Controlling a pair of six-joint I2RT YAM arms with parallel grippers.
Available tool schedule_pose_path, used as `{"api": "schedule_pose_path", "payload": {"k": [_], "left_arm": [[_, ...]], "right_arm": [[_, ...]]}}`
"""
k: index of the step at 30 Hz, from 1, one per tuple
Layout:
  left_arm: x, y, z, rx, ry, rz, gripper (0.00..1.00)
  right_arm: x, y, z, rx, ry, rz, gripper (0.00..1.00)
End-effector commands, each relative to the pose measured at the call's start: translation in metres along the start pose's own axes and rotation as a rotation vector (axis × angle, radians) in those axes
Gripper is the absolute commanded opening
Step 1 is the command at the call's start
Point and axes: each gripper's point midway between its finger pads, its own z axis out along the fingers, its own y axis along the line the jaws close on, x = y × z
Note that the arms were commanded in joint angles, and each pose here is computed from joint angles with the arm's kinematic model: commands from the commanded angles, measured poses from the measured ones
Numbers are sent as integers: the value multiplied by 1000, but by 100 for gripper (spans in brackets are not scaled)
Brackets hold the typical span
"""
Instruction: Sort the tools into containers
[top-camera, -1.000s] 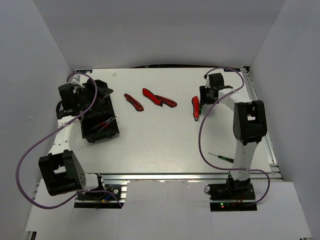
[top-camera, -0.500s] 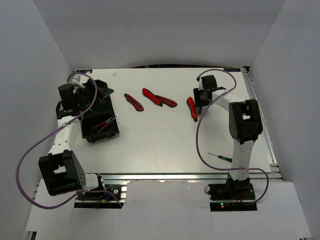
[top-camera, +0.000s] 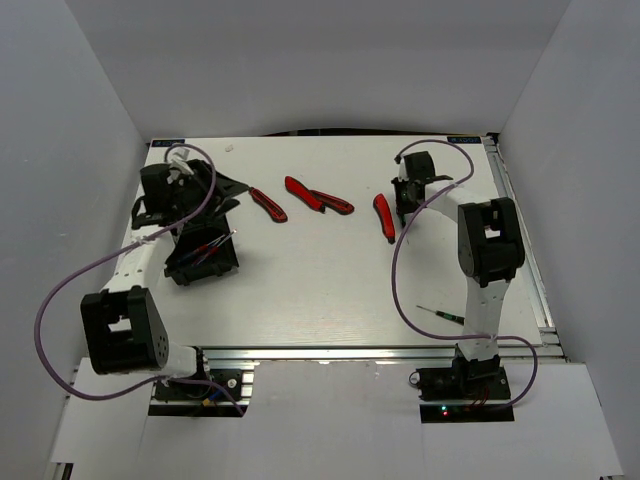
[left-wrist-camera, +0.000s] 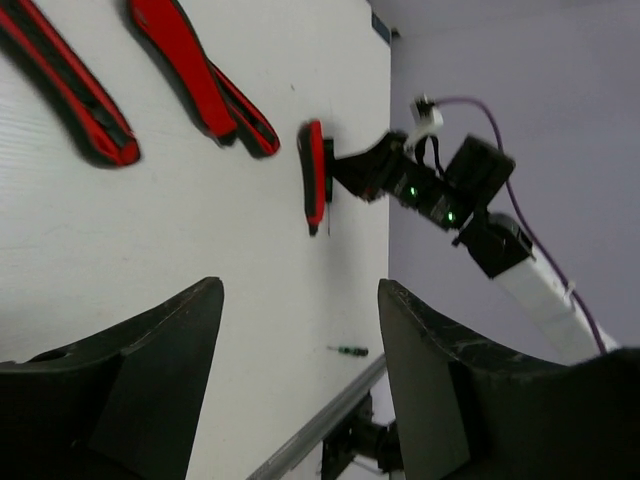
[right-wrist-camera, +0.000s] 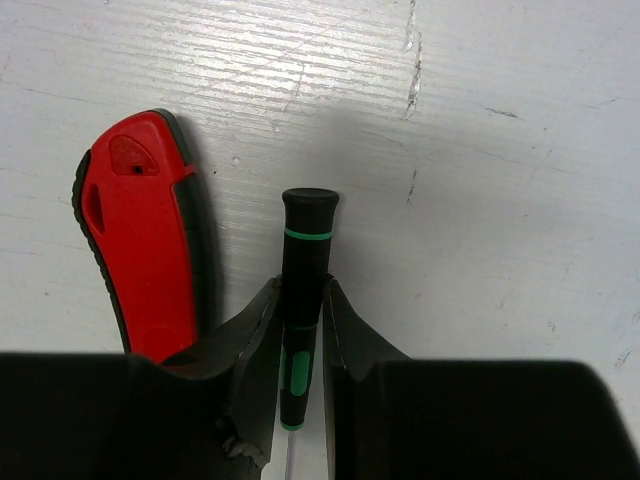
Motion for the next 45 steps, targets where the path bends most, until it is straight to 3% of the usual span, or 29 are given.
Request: {"api": "schedule_pose_path", "payload": {"k": [1,3,11,20,36,45], "left_arm": [[33,-29,24,105,126,29,73],[48,-42,38,142,165,42,72],[103,-72,93,221,322,55,72],[147,-102,126,298,428,57,72],[188,-135,159,348,509,87,71],[192,-138,164,357,526,87,61]], "right_arm": [[0,3,-11,-37,-1,12,5],[-8,8,-23,-86,-21,22,0],[-30,66,-93,-478,-151,-20,0],[-46,110,-150,-741,-204,190,0],[-86,142,-192,-932,-289,314,0],[-84,161,-209,-988,-290,318,0]]}}
